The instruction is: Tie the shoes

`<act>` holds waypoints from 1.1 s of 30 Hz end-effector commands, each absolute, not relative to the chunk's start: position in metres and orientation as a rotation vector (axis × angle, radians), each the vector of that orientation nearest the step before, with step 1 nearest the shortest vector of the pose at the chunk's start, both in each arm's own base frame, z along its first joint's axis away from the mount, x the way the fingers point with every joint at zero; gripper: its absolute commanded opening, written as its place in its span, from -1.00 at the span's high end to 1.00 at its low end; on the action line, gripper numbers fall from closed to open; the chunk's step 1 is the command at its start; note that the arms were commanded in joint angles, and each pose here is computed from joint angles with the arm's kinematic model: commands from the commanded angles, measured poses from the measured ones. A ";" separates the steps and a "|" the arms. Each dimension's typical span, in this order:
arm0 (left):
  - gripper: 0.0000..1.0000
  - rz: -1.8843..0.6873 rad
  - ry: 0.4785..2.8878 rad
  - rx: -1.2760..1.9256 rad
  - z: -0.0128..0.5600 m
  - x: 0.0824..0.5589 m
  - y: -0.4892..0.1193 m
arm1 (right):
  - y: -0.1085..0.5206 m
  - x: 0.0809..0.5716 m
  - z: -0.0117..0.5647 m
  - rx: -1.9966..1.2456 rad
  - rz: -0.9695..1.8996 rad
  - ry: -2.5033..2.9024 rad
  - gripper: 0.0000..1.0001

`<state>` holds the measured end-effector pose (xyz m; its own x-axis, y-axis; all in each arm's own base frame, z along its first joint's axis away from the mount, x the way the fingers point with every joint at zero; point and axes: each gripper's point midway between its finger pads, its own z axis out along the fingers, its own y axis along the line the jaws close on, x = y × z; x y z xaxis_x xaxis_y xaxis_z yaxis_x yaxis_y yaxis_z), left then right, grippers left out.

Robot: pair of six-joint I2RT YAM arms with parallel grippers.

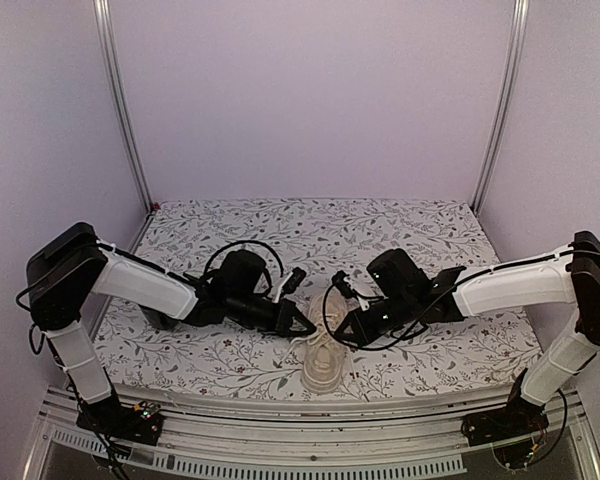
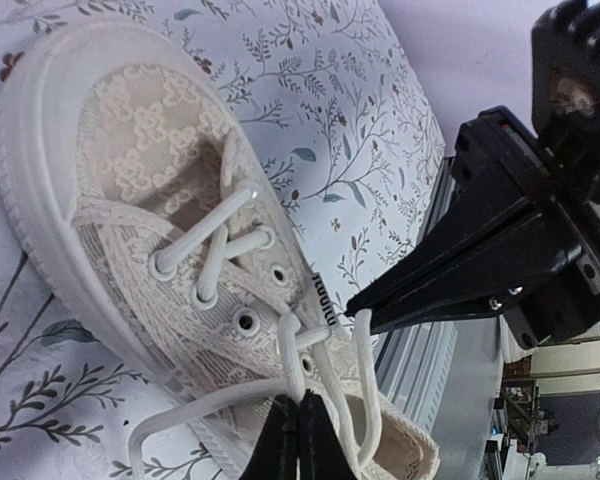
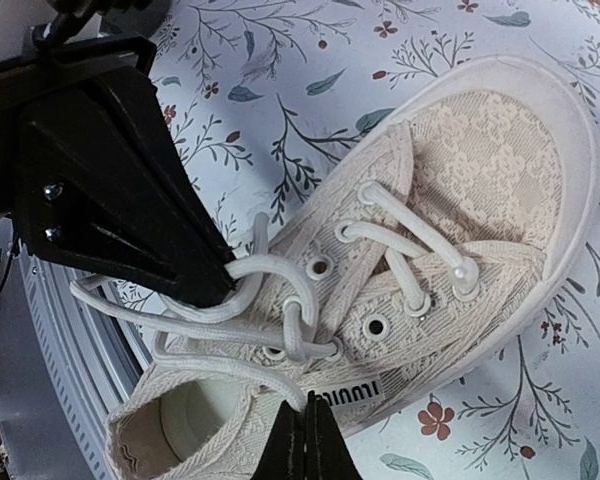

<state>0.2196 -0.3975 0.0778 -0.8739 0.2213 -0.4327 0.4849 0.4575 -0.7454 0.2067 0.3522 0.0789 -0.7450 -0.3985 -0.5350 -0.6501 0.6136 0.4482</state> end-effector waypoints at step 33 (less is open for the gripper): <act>1.00 -1.421 2.308 0.595 0.103 0.237 -0.394 | 0.401 0.223 0.097 -0.864 1.023 2.370 0.95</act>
